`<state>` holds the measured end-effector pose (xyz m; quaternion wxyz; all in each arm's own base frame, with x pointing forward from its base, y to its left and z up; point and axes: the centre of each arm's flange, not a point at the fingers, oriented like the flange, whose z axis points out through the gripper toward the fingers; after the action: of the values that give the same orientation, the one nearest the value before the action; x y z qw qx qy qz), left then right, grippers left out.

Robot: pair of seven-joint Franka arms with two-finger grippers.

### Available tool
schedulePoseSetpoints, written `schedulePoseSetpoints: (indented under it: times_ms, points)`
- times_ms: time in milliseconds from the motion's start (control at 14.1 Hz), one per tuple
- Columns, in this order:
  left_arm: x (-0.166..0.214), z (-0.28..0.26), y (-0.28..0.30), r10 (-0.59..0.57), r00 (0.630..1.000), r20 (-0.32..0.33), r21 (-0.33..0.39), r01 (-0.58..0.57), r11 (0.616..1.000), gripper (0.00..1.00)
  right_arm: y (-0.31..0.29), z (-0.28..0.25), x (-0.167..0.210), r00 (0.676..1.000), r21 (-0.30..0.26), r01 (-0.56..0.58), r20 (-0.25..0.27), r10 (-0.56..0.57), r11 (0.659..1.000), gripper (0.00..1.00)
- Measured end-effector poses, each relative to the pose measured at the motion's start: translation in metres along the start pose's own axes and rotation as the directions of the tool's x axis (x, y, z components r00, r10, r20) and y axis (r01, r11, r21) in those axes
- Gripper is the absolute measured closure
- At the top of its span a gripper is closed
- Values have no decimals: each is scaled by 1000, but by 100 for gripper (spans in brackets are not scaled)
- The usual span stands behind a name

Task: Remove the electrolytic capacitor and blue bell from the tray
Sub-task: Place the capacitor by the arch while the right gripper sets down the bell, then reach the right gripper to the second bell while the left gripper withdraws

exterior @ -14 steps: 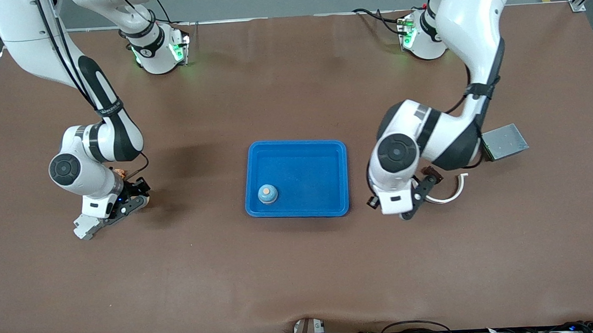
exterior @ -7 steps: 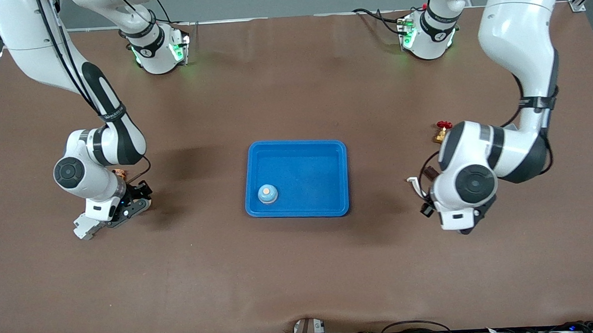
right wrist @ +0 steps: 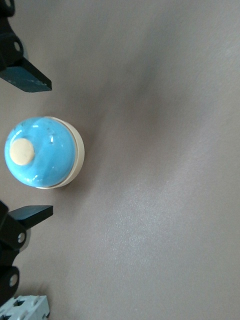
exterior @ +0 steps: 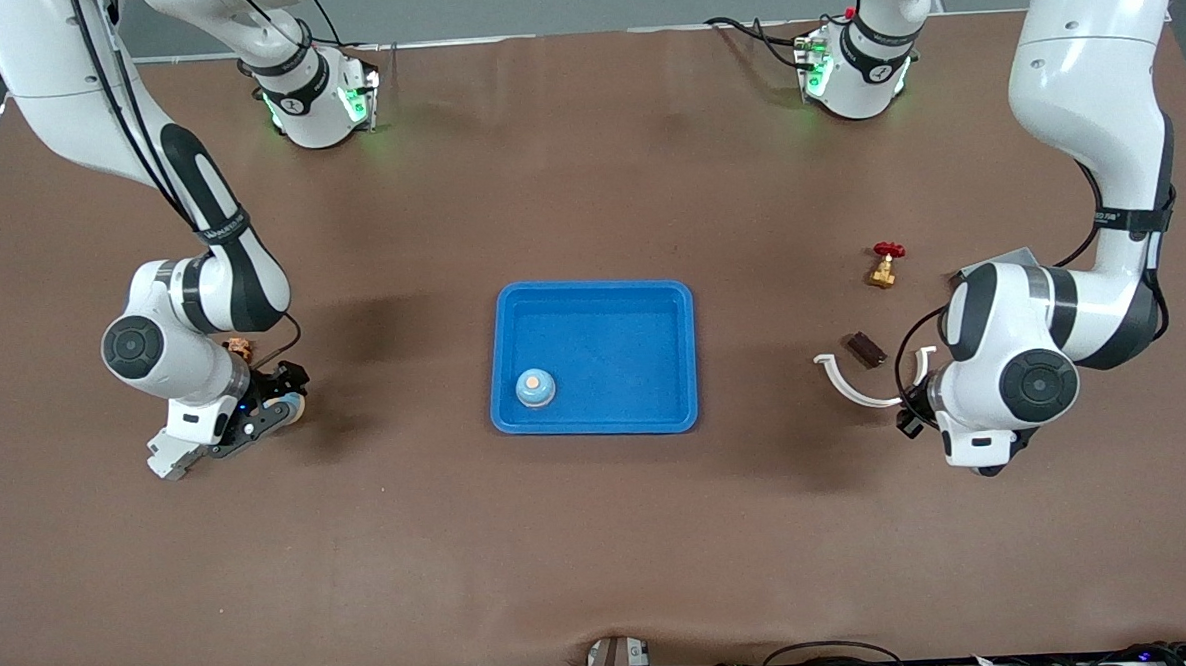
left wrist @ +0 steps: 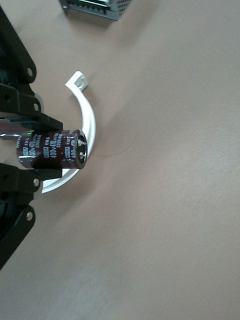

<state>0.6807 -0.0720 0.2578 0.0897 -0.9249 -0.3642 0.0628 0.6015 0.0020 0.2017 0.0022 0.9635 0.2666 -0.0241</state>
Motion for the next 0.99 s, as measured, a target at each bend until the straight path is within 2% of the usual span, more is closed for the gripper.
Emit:
schedulePoseSetpoints:
  times_ms: [212,424,707,990]
  points:
    - [19,11,-10,40,999,-6,-25,-40,999,66,-11,-21,8,993,72,-116,24,115,991,0]
    - [25,20,-6,63,998,-30,-62,-65,996,66,-50,-51,28,962,76,-271,48,268,960,0]
    - [25,44,6,82,996,-45,-97,-86,992,66,-107,-67,51,897,63,-442,55,439,895,0]
    - [25,53,8,94,995,-42,-97,-98,990,66,-151,-73,67,823,52,-567,53,565,822,0]
